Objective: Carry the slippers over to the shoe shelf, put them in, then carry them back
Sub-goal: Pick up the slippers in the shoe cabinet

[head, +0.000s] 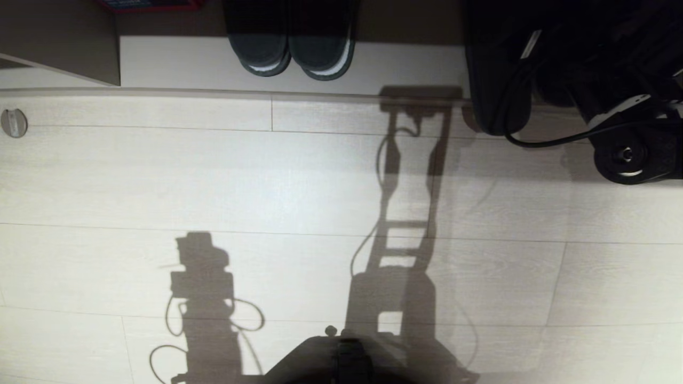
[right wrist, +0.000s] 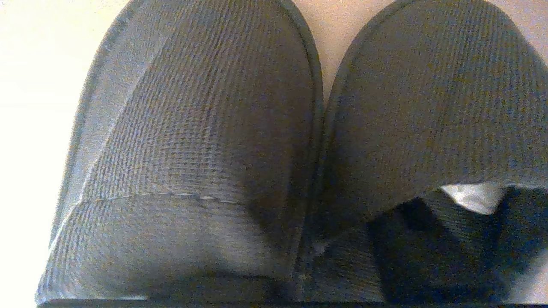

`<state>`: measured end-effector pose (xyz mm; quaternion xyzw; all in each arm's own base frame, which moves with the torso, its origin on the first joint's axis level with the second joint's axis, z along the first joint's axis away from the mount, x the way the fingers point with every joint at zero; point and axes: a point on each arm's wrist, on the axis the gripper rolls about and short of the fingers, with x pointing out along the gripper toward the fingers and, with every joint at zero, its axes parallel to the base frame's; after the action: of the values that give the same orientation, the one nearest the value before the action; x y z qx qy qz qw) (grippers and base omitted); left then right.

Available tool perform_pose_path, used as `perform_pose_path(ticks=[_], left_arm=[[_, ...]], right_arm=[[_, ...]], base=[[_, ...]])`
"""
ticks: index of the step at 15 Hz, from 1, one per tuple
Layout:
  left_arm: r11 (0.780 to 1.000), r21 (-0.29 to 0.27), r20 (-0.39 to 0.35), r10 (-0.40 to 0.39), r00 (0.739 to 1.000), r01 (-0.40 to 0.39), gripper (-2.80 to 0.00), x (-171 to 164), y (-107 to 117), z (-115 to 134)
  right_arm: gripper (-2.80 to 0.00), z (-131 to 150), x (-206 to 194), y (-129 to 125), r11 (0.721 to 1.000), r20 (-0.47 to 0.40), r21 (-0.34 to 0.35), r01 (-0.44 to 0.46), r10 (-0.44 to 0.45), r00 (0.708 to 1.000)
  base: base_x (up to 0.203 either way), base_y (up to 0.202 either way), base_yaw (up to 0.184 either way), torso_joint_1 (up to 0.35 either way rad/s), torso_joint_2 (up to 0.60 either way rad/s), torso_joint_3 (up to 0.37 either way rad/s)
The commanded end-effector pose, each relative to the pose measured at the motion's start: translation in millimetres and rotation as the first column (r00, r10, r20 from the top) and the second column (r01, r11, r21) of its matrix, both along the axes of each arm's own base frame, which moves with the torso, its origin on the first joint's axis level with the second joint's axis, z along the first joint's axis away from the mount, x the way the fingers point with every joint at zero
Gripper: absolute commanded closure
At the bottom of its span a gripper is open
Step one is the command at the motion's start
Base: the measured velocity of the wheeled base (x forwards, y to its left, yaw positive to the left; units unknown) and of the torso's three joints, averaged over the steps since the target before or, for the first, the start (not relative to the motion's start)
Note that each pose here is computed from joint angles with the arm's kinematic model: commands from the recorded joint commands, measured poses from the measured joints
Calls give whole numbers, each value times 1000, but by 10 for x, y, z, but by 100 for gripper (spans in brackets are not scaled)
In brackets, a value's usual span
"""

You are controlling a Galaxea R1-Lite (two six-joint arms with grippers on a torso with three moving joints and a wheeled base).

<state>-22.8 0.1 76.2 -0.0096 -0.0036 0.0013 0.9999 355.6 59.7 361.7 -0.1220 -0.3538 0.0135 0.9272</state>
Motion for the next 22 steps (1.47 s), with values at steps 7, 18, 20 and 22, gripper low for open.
perform_pose_path(ticks=[7, 18, 20, 22], left_arm=[[1000, -1, 2, 0, 1000, 0, 0, -1, 0, 0], [1000, -1, 0, 2, 1000, -2, 0, 0, 0, 0], [1000, -1, 0, 0, 1000, 0, 0, 0, 0, 0], [1000, -1, 0, 0, 1000, 0, 0, 0, 0, 0]], right_arm=[[0, 97, 21, 33, 1000, 107, 18, 2, -4, 994], [0, -303, -1287, -178, 995, -254, 33, -96, 101, 962], [0, -536, -1699, -244, 991, -303, 17, -130, 129, 944], [0, -733, -1980, -290, 989, -347, 8, -151, 144, 927]], base=[[0, 0, 0, 0, 0, 0], [0, 0, 0, 0, 0, 0], [0, 0, 0, 0, 0, 0], [0, 0, 0, 0, 0, 0]])
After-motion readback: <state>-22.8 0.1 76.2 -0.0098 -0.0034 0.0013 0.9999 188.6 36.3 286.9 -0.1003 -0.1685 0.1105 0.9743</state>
